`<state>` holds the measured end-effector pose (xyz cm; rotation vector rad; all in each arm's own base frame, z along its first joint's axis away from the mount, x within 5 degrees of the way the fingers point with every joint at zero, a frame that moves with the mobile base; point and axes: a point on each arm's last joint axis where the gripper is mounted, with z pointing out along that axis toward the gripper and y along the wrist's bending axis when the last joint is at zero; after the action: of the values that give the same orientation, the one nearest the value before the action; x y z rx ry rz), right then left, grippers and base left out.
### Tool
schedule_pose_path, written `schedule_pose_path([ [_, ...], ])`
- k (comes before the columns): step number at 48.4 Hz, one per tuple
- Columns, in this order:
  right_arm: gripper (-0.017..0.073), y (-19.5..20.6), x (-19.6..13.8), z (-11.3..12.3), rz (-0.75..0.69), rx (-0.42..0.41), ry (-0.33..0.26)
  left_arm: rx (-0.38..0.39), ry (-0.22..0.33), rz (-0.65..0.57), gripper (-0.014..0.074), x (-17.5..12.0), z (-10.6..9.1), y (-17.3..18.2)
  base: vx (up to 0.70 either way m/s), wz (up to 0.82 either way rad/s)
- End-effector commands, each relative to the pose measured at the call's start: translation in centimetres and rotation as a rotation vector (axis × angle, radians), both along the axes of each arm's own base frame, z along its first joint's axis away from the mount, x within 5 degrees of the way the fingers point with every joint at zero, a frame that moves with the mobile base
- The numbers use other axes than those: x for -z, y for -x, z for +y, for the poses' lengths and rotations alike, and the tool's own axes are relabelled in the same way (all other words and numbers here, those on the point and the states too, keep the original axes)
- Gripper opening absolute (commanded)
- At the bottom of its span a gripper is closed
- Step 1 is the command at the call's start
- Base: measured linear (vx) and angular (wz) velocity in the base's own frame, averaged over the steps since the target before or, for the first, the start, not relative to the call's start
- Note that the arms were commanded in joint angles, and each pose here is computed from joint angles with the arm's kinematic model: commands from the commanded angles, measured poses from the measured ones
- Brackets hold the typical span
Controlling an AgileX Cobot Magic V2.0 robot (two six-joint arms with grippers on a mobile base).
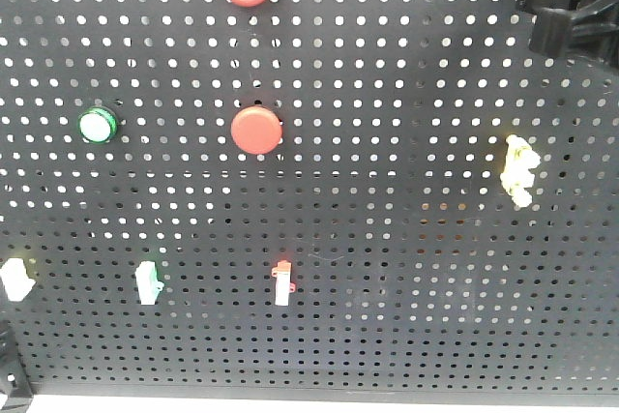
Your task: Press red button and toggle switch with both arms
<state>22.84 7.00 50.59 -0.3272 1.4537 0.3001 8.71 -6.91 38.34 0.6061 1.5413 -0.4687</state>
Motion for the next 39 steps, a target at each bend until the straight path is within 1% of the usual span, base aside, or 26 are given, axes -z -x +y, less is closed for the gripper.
schedule_pose_path([
  [1,-0.0003,0.8,-2.7,-1.5,-0.182,0.119,-0.064,-0.007,0.072,-0.073,0.0001,-1.6,0.2,0.1,0.0,0.0],
  [14,-0.0003,0.8,-2.8,-1.6,-0.186,0.122,-0.066,-0.006,0.071,-0.072,0.0001,-1.5,0.2,0.2,0.0,0.0],
  [20,-0.0003,1.0,-2.4,-1.2,-0.142,0.085,-0.046,-0.006,0.07,-0.071,0.0001,-1.5,0.2,0.2,0.0,0.0],
  [27,-0.0003,1.6,-1.7,-0.6,-0.051,0.006,0.004,-0.006,0.069,-0.07,0.0001,-1.5,0.2,0.2,0.0,0.0],
  [30,-0.0003,1.9,-1.4,-0.5,-0.023,-0.015,0.02,-0.006,0.069,-0.07,0.0001,-1.5,0.2,0.2,0.0,0.0],
  [34,-0.0003,2.6,-0.8,-0.6,-0.01,-0.019,0.024,-0.006,0.068,-0.069,0.0001,-1.5,0.2,0.2,0.0,0.0],
  [39,-0.0003,3.9,0.7,-1.1,-0.005,0.0,0.017,-0.005,0.064,-0.064,0.0001,-1.5,0.1,0.2,0.0,0.0],
])
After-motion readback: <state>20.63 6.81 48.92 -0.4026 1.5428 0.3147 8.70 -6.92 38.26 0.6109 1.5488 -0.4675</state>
